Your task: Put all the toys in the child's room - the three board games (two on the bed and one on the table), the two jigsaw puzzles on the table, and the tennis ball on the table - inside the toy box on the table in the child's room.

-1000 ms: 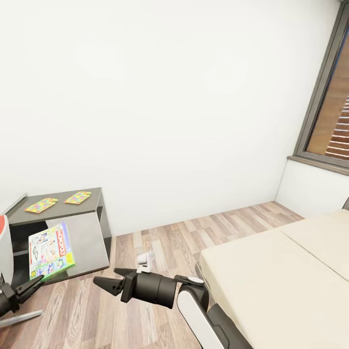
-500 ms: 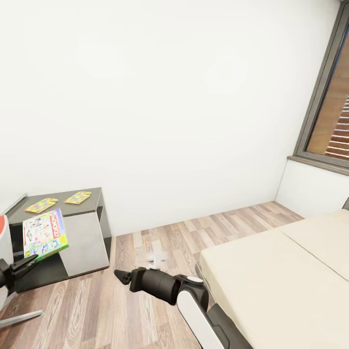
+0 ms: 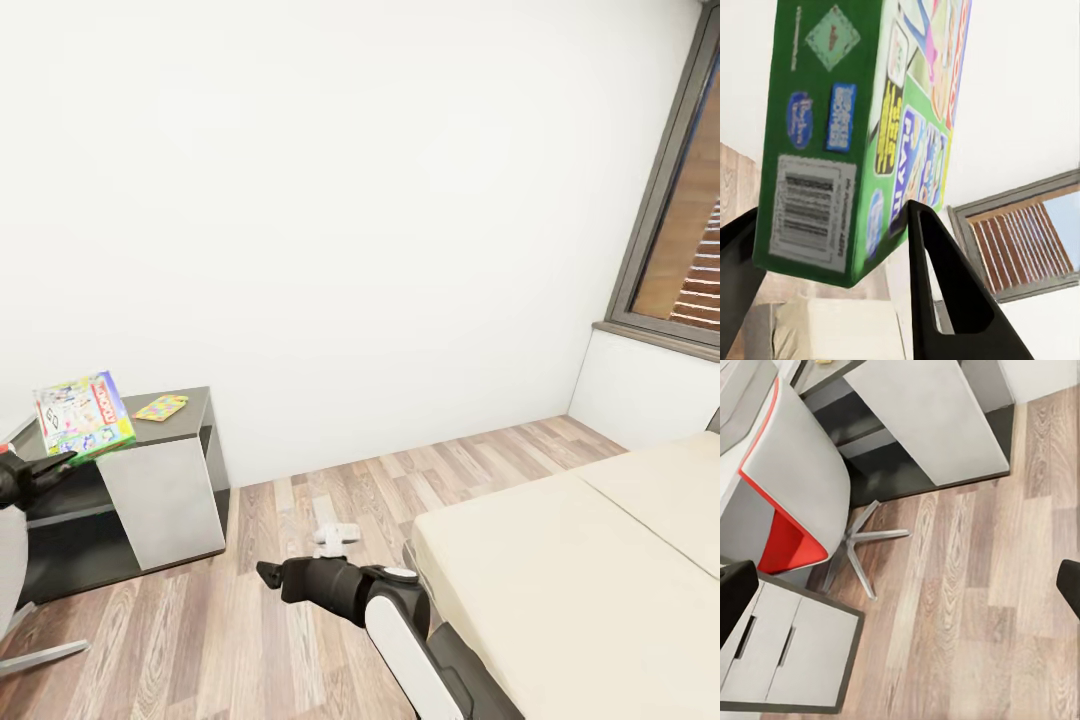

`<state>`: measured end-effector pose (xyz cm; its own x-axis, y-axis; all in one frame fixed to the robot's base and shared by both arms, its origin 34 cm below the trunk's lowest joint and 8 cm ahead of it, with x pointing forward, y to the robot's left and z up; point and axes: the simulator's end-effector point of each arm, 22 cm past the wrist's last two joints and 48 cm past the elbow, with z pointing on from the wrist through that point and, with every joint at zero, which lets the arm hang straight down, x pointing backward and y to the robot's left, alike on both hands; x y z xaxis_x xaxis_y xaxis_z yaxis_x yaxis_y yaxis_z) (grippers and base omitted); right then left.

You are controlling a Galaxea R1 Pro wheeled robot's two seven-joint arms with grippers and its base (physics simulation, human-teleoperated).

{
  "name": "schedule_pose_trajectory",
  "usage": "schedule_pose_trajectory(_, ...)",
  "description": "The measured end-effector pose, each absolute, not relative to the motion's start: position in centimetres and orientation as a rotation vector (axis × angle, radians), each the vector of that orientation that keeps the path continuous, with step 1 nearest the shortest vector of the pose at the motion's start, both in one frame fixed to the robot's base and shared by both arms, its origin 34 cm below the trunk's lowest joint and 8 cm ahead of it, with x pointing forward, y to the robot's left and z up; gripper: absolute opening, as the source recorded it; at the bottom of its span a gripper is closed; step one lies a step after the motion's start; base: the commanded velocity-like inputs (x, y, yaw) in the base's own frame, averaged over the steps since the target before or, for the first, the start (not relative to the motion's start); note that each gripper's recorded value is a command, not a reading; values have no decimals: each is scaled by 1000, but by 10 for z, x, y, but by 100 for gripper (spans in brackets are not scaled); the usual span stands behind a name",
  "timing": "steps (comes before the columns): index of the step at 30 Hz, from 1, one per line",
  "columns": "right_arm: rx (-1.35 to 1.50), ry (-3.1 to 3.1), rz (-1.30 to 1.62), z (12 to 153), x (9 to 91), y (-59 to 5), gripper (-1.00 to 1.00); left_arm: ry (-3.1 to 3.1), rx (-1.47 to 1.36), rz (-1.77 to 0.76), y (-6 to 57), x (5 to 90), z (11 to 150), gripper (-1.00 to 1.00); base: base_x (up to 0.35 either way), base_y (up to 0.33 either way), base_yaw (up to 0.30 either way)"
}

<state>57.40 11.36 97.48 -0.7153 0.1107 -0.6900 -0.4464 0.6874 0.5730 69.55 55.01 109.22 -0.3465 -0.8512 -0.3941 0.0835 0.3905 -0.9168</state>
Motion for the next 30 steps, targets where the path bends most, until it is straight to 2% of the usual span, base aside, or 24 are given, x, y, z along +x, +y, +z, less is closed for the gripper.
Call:
schedule_pose_trajectory(12, -289, 2159, 774, 1015, 627, 91, 100, 1700, -856, -858, 590, 746, 1132, -100, 0, 0, 0)
schedule_pose_trajectory(17, -274, 2159, 775, 1019, 630, 90, 100, 1660, -886, -879, 593, 751, 1144, -100, 0, 0, 26)
schedule_pose_trajectory(30, -272, 2150, 773, 1023, 630, 90, 100, 1614, -883, -918, 592, 751, 1157, -100, 0, 0, 249)
